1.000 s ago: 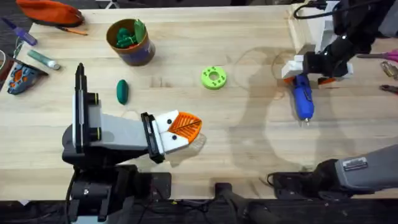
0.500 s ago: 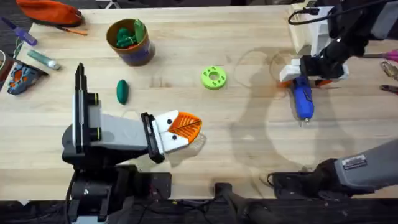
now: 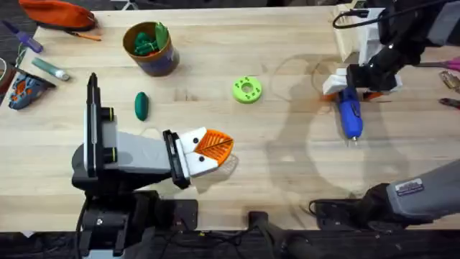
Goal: Pick up the gripper from the table and insert it into the empty holder that is missing its gripper. Then pick up a screw, insert it into the mounting hole, and use the screwdriver to tighten it. Finally, clean up the table by picking up the vegetable and placing it into the bucket.
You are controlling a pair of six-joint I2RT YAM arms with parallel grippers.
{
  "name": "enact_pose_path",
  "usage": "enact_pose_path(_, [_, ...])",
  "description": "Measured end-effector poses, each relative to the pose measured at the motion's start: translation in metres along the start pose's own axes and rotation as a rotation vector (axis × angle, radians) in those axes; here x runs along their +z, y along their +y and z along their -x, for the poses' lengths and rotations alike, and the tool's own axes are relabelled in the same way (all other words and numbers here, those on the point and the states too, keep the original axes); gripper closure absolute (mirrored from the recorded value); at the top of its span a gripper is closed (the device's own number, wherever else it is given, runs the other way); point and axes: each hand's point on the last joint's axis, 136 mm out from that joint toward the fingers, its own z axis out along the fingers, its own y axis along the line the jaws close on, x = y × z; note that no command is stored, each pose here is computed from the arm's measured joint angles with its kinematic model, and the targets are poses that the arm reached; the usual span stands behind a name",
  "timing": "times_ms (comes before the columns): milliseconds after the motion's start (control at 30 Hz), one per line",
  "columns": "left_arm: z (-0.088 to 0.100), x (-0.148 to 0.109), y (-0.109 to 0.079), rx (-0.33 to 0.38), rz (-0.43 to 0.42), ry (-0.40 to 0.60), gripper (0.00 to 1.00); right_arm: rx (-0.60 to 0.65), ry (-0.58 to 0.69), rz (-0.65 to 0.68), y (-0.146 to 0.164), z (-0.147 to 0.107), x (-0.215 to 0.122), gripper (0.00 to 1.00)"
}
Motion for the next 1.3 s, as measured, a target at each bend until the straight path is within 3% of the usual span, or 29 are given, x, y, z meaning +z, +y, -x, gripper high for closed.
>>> enact_pose_path(133, [0.0,0.0,0.0,0.0,0.0,0.0,0.989,-0.003,0.002,0.008,0.002,-0.001,0.0,0.107])
enact_pose_path(300, [0.0,0.0,0.0,0.0,0.0,0.0,0.989,-0.024,0.003,0.016,0.01,0.0,0.0,0.388])
enact_pose_path(667, [0.0,0.0,0.0,0.0,0.0,0.0,0.989,-0.052,0.006,-0.003,0.011,0.0,0.001,0.763])
enact_pose_path(800, [0.0,0.0,0.0,0.0,0.0,0.0,0.989,-0.055,0.016,-0.01,0.01,-0.002,0.003,0.973])
enact_pose_path(1300, [0.0,0.0,0.0,0.0,0.0,0.0,0.989,-0.056,0.024,-0.01,0.01,-0.004,0.003,0.978])
